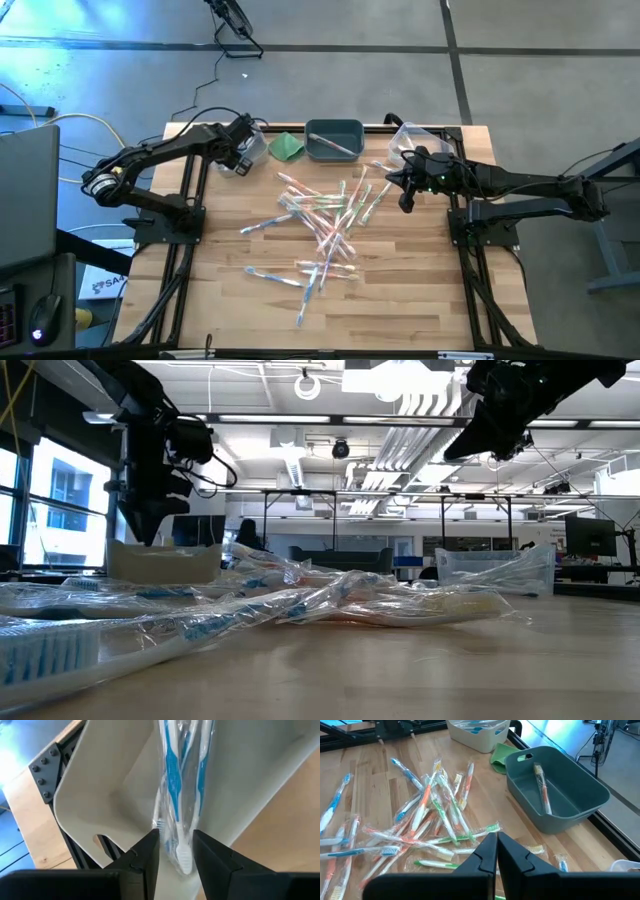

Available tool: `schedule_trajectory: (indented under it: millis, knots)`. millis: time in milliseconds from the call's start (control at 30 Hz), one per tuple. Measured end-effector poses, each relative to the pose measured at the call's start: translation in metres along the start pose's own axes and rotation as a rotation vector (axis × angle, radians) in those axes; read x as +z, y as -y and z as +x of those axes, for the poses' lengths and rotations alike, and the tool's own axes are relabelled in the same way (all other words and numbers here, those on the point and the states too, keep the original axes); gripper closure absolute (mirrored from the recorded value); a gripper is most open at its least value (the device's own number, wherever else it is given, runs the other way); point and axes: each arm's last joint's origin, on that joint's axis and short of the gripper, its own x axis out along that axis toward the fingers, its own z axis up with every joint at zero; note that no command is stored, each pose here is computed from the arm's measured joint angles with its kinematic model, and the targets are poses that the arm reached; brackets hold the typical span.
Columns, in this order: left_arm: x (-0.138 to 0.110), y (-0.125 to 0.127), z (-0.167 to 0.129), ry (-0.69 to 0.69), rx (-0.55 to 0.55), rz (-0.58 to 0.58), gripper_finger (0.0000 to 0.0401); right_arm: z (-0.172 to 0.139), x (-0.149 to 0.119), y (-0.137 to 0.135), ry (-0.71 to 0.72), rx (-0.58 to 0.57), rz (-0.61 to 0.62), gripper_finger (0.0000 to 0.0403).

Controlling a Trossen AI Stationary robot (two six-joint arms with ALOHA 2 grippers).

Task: Pick & Place Toothbrushes
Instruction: Put the green toothbrush into the transparent bin

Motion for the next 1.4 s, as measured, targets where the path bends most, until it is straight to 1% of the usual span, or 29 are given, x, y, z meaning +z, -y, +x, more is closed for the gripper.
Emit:
schedule_trajectory:
  millis: [133,333,433,533,700,900,1133,1233,1333,1400]
  knots:
    - [0.007,-0.002,-0.009,0.016,-0.01,-0.007,0.0288,0.0,0.0,0.0,-0.001,0.002,0.008,0.0398]
    - [0.02,-0.005,-0.03,0.046,-0.018,0.022,0.0288,0.0,0.0,0.001,0.003,-0.022,0.019,0.0398]
    - [0.023,0.002,-0.044,0.081,-0.021,0.062,0.0288,0.0,0.0,0.001,0.003,-0.022,0.03,0.0398]
    - [0.024,0.01,-0.06,0.135,-0.021,0.135,0.0288,0.0,0.0,0.001,0.003,-0.023,0.022,0.0398]
    - [0.02,0.033,-0.082,0.21,-0.079,0.24,0.0288,0.0,0.0,0.001,0.004,-0.029,0.023,0.0398]
    - [0.006,0.062,-0.104,0.281,-0.156,0.356,0.0288,0.0,0.0,0.002,0.008,-0.05,0.026,0.0398]
    - [-0.017,0.089,-0.123,0.319,-0.244,0.414,0.0288,0.0,0.004,0.001,0.045,-0.044,0.033,0.0398]
    - [-0.029,0.098,-0.131,0.336,-0.275,0.47,0.0288,0.0,0.006,0.001,0.062,-0.04,0.037,0.0398]
    - [-0.042,0.106,-0.137,0.337,-0.306,0.523,0.0288,0.0,0.007,0.001,0.074,-0.037,0.039,0.0398]
    - [-0.05,0.11,-0.141,0.316,-0.339,0.524,0.0289,0.0,0.008,0.0,0.087,-0.035,0.042,0.0398]
